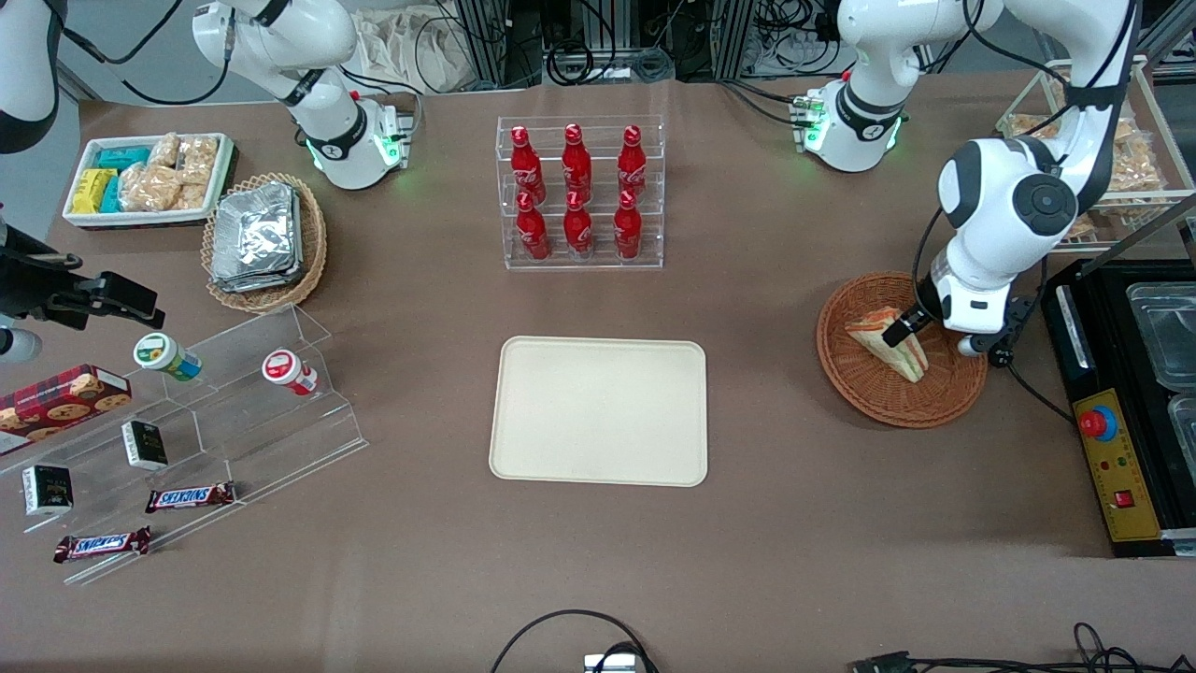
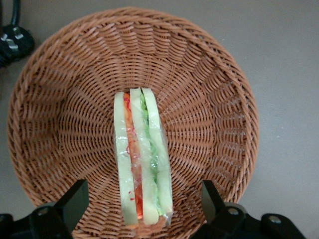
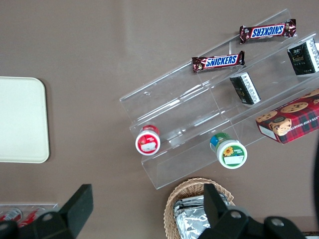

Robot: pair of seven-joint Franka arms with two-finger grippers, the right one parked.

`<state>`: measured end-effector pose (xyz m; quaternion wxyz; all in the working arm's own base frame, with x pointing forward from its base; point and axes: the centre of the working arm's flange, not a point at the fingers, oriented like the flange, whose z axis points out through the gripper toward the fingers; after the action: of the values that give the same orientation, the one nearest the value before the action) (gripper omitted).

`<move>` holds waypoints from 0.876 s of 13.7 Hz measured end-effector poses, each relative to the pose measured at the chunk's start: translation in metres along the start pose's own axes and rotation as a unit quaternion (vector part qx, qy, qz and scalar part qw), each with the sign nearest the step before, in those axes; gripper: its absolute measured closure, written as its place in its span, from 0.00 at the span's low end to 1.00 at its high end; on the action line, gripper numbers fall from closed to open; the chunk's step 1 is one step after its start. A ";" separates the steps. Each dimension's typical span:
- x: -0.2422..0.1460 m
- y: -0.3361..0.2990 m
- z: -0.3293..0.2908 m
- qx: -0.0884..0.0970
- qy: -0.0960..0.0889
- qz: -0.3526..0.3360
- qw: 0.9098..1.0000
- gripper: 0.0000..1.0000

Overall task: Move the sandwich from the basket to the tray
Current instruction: 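Lower the open left gripper around the sandwich and close it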

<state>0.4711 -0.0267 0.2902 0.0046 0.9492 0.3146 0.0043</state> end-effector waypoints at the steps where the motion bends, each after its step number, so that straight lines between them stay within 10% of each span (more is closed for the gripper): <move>1: -0.001 0.000 0.005 0.000 -0.001 -0.003 1.000 0.00; 12: -0.016 -0.008 0.050 -0.003 -0.004 -0.020 1.000 0.02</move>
<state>0.4538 -0.0299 0.2401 0.0092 0.9426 0.3337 0.0014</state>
